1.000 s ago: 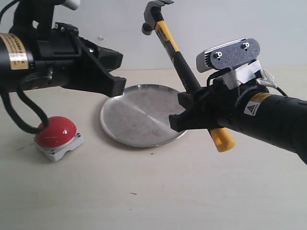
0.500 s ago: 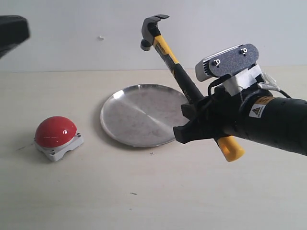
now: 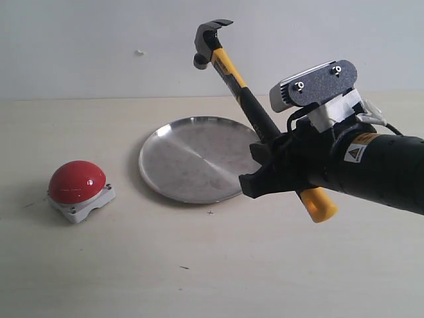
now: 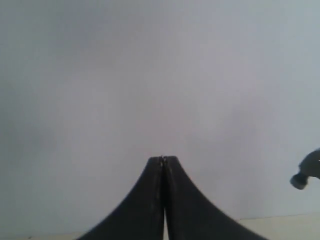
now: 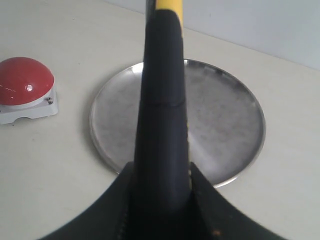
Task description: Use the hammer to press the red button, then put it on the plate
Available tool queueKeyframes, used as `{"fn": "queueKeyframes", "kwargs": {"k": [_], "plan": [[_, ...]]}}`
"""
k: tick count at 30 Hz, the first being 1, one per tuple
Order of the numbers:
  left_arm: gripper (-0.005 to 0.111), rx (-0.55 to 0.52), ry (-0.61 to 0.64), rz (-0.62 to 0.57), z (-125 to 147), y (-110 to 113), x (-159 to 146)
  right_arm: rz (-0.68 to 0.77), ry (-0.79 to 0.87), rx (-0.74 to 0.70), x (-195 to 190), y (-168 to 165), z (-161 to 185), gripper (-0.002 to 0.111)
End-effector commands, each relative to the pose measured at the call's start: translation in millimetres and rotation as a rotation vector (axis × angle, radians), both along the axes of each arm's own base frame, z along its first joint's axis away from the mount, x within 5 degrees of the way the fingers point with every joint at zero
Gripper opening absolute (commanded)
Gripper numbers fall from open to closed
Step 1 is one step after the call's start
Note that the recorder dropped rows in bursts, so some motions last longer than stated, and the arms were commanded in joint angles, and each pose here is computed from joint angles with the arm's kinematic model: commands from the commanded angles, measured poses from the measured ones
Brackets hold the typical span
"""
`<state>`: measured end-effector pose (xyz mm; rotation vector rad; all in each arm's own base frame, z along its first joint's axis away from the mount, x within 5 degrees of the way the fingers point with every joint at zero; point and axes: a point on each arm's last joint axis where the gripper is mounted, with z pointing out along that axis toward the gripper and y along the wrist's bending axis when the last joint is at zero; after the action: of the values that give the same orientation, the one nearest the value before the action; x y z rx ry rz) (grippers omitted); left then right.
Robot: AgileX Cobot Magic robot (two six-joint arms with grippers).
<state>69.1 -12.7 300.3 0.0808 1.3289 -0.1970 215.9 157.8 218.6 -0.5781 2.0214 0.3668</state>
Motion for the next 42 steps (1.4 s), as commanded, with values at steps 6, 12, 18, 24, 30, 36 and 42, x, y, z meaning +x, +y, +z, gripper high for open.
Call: {"fn": "queueKeyframes", "kwargs": {"k": [6,12,18,24,30,36,42], "plan": [[0.0,-0.057,0.125,0.148,-48.6,11.2,4.7,-0.016,-0.121,0.045,4.9,-0.8,16.4,0.0],[0.0,-0.051,0.218,0.157,-81.9,11.7,6.0,-0.016,-0.121,0.045,4.9,-0.8,16.4,0.0],[0.0,-0.065,0.285,0.163,-92.7,12.3,5.8,-0.014,-0.124,0.04,4.9,-0.8,16.4,0.0],[0.0,-0.035,0.328,0.172,-96.9,12.8,5.6,-0.011,-0.12,0.036,4.6,-0.8,15.9,0.0],[0.0,-0.017,0.267,0.171,-92.3,12.5,1.8,-0.006,-0.118,0.028,4.4,-0.8,15.4,0.0],[0.0,-0.024,0.155,0.176,-86.0,12.9,-10.8,-0.006,-0.118,0.028,4.4,-0.8,15.4,0.0],[0.0,-0.022,0.215,0.191,-92.3,14.2,-12.7,-0.004,-0.121,0.023,4.4,-0.8,15.4,0.0]]}}
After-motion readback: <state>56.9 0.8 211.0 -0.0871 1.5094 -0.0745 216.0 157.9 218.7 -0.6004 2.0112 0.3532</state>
